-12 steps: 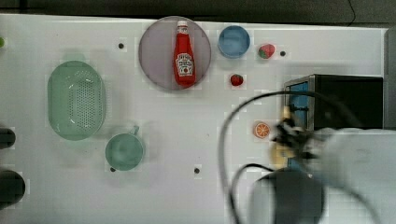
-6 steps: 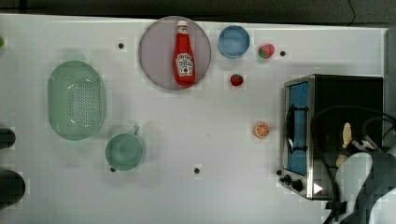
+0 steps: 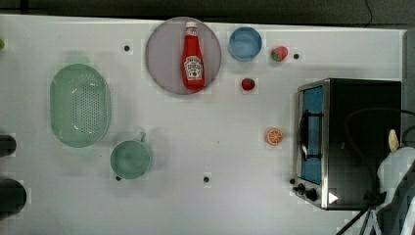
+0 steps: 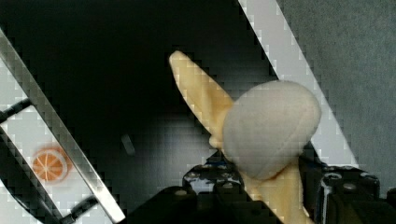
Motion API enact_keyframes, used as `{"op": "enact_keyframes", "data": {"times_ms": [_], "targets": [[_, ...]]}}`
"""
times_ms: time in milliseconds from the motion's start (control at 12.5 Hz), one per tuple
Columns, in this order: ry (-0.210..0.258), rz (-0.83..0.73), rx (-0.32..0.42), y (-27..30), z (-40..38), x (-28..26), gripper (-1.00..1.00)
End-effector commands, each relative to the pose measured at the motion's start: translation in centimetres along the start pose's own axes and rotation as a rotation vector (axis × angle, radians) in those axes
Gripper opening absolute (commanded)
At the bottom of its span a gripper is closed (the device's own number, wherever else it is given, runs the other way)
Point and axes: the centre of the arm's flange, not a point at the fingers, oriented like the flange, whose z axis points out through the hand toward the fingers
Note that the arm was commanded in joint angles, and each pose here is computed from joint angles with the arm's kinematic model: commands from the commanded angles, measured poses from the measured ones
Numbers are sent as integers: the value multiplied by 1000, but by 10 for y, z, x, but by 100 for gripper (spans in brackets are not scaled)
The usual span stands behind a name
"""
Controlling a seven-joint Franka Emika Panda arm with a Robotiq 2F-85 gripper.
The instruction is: Pick banana from table and place on oven.
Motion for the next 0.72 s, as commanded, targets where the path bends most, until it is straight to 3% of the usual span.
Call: {"op": "enact_keyframes", "data": {"times_ms": [80,320,400,560,720], "targets": [[29,-112,45,-41,-10,7,21],[54,-118,44,-43,-21,11,88],[69,-124,46,-46,-29,13,100],[95,-146,55,-55,-56,16,100],[62,-155,90,-72,-94,7,100]]}}
